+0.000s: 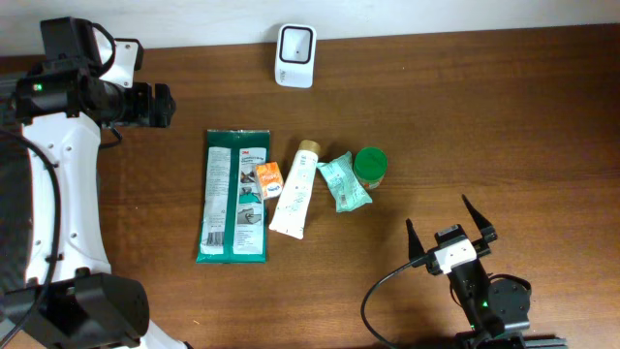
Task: Scan the item barcode
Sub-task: 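Withdraw left gripper back toward the basket, then reach right gripper to the green-lidded jar and grasp it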
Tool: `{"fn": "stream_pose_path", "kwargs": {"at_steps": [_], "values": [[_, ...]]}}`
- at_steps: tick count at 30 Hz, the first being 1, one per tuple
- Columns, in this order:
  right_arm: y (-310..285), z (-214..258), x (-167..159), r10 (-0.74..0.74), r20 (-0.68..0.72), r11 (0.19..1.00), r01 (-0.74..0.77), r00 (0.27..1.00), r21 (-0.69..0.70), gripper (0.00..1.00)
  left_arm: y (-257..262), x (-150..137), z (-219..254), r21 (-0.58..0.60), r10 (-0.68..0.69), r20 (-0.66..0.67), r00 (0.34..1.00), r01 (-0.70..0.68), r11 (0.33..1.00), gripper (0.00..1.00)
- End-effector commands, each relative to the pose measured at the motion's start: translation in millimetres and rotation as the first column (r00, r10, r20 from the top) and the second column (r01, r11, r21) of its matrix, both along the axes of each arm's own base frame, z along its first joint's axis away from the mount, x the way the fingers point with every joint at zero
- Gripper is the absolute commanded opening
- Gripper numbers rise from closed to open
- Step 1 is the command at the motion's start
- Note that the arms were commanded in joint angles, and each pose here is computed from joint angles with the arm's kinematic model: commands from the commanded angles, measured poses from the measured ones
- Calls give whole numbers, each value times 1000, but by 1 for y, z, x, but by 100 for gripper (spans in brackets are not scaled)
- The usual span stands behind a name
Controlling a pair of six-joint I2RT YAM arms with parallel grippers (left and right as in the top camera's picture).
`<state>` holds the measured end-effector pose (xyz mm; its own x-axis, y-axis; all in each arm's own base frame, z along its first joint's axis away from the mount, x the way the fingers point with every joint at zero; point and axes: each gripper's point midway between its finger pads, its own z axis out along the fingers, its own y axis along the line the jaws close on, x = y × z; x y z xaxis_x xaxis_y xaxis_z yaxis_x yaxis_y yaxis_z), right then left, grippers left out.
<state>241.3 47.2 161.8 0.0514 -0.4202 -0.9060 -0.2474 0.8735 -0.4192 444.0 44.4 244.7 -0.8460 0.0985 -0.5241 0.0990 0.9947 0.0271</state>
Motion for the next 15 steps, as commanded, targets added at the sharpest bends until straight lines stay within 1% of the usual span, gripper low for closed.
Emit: {"fn": "stream_pose_path", "kwargs": {"at_steps": [1,9,13,15], "values": [[-4,-3,1,-28,-9,1000,28,1000,4,98,-1,-2,11,1,-15,27,1000,15,1000,99],[-4,1,1,-24,7,1000,24,1000,5,98,-1,-2,11,1,-15,27,1000,15,1000,99],[9,21,-2,54,90,998,-56,994,16,98,-1,-2,11,1,-15,27,1000,15,1000,99],[9,35,-4,47,104,995,-56,994,88,98,-1,-2,11,1,-15,27,1000,15,1000,99]]}}
